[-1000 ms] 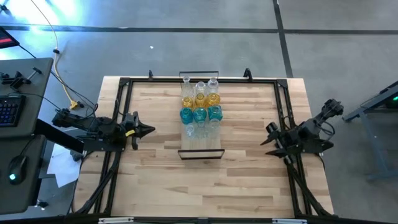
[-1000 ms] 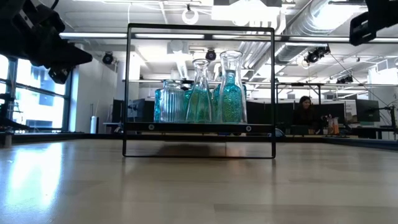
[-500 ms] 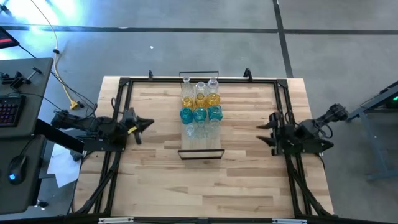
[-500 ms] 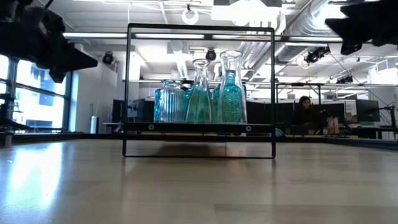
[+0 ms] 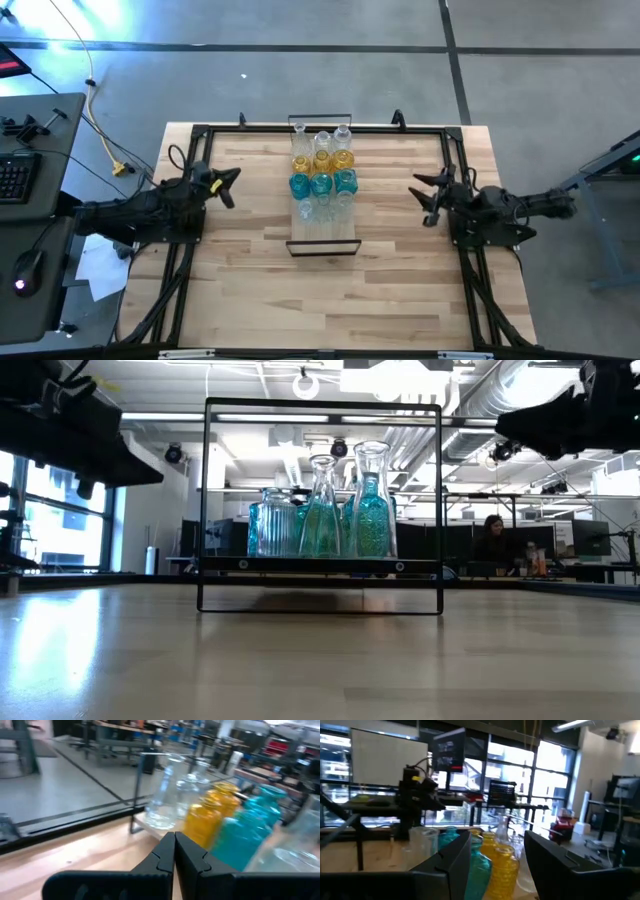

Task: Sort vases onto shelf
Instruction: Return to Home Position

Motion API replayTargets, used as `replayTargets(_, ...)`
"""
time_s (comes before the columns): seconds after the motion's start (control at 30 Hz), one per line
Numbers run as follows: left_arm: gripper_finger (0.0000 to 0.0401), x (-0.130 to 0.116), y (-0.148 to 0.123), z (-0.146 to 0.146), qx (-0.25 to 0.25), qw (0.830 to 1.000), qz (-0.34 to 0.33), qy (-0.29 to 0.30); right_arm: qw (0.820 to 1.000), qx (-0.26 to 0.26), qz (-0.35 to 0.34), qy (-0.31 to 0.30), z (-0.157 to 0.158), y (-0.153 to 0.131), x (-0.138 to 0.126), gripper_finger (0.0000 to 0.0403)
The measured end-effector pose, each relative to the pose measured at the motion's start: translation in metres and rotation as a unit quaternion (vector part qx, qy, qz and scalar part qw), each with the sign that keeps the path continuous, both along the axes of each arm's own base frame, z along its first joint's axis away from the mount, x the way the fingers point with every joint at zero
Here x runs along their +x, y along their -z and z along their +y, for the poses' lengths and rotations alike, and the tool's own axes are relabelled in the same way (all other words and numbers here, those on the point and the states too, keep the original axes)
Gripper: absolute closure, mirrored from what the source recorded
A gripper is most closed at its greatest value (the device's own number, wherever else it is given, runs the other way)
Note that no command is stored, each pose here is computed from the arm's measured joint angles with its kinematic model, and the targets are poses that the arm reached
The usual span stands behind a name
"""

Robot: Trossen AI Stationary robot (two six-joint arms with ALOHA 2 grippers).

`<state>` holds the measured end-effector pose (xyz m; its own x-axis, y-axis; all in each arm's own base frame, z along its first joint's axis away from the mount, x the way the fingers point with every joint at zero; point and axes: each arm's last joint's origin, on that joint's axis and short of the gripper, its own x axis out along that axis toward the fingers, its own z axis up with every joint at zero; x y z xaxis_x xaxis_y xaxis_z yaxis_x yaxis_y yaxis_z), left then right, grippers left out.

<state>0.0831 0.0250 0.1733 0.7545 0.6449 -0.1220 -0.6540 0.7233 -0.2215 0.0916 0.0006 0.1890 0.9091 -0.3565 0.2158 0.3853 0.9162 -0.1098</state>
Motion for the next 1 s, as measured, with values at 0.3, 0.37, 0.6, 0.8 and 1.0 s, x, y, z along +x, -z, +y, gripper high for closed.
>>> replayTargets(0.3,0.0401,-0.0009,0.0010,0.0062,-0.003,0.999,0.006,-0.032,0.999,0.048,0.017,-0.004,-0.0060,0.0075,0.0021,0.0233)
replayTargets(0.37,0.0401,-0.0009,0.0010,0.0062,-0.003,0.999,0.006,-0.032,0.998,0.059,0.008,-0.006,-0.0060,0.0067,0.0020,0.0233)
replayTargets(0.6,0.0401,-0.0009,0.0010,0.0062,-0.003,0.999,0.006,-0.032,0.997,0.077,-0.001,-0.002,-0.0064,0.0061,0.0019,0.0233)
replayTargets(0.8,0.0401,-0.0009,0.0009,0.0062,-0.003,0.999,0.006,-0.032,0.997,0.075,0.009,-0.002,-0.0063,0.0077,0.0022,0.0233)
replayTargets(1.0,0.0401,-0.0009,0.0009,0.0062,-0.003,0.999,0.006,-0.032,0.997,0.075,0.010,-0.002,-0.0063,0.0077,0.0022,0.0233)
